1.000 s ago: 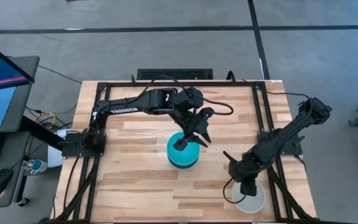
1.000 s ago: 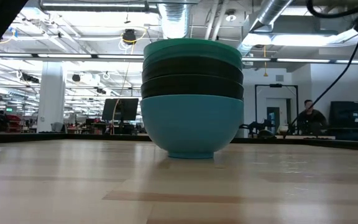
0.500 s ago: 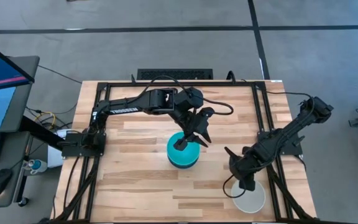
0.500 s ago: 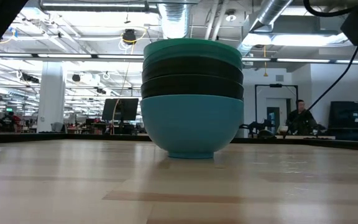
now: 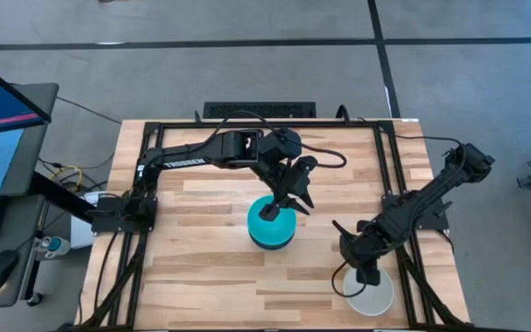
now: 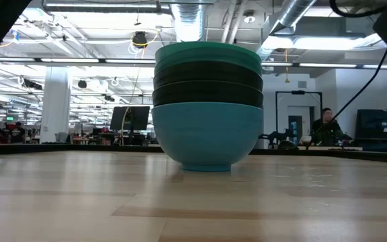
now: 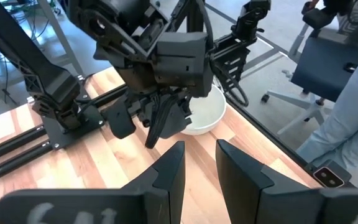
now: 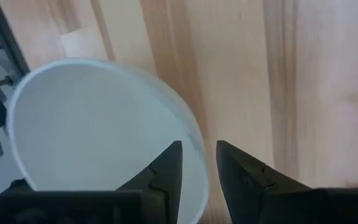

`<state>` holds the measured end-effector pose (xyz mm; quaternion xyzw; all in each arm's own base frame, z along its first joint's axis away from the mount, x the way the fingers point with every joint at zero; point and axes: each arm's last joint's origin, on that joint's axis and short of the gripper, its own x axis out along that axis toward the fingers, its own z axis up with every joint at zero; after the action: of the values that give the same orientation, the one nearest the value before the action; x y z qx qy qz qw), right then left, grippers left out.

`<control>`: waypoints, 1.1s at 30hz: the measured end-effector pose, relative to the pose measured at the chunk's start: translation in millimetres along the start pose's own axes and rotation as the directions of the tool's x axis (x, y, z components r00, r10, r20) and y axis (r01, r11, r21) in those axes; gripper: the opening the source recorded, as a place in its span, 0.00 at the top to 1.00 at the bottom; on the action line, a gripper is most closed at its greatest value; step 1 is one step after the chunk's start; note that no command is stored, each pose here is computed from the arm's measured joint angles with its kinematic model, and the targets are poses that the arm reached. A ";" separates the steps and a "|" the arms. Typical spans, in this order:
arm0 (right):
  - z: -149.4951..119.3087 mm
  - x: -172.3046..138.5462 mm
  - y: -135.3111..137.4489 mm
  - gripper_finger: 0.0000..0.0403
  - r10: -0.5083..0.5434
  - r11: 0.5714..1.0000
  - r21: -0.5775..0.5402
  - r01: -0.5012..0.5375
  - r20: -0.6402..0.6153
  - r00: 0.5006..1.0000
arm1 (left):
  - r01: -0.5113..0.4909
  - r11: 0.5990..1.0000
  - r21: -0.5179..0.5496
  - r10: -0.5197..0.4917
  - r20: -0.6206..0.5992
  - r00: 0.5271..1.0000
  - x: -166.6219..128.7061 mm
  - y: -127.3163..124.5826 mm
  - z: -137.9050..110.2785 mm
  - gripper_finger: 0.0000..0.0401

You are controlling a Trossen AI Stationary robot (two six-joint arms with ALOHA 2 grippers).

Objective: Nest bowls inside each other
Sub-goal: Stack the white bowl on the light blue bowl

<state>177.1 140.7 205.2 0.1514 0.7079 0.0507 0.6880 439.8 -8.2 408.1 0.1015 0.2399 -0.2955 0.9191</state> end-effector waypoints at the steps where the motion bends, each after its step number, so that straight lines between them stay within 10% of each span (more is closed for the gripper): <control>1: -0.5 2.3 -1.3 0.70 -0.002 1.000 -0.002 0.002 -0.003 1.000 | 0.000 1.000 0.000 0.000 0.000 1.000 0.0 0.0 0.0 0.80; 19: -1.7 30.2 -18.0 0.70 0.021 0.996 0.086 -0.023 0.024 1.000 | -0.015 1.000 -0.008 0.014 -0.008 1.000 -2.4 4.1 -2.2 0.80; 27: 2.3 30.8 -22.4 0.96 0.037 0.989 0.144 -0.042 0.041 0.999 | -0.078 0.997 -0.011 0.078 -0.035 0.996 -3.5 7.3 -3.6 0.80; 33: 10.4 27.9 -26.3 0.98 -0.004 0.960 0.277 -0.031 0.124 0.992 | -0.113 0.992 -0.049 0.111 -0.049 0.993 -4.3 9.5 -4.7 0.80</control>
<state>183.4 122.3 170.5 0.2544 0.6632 -0.0541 0.7018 440.6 3.2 406.6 0.0980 0.2625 -0.2348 0.9308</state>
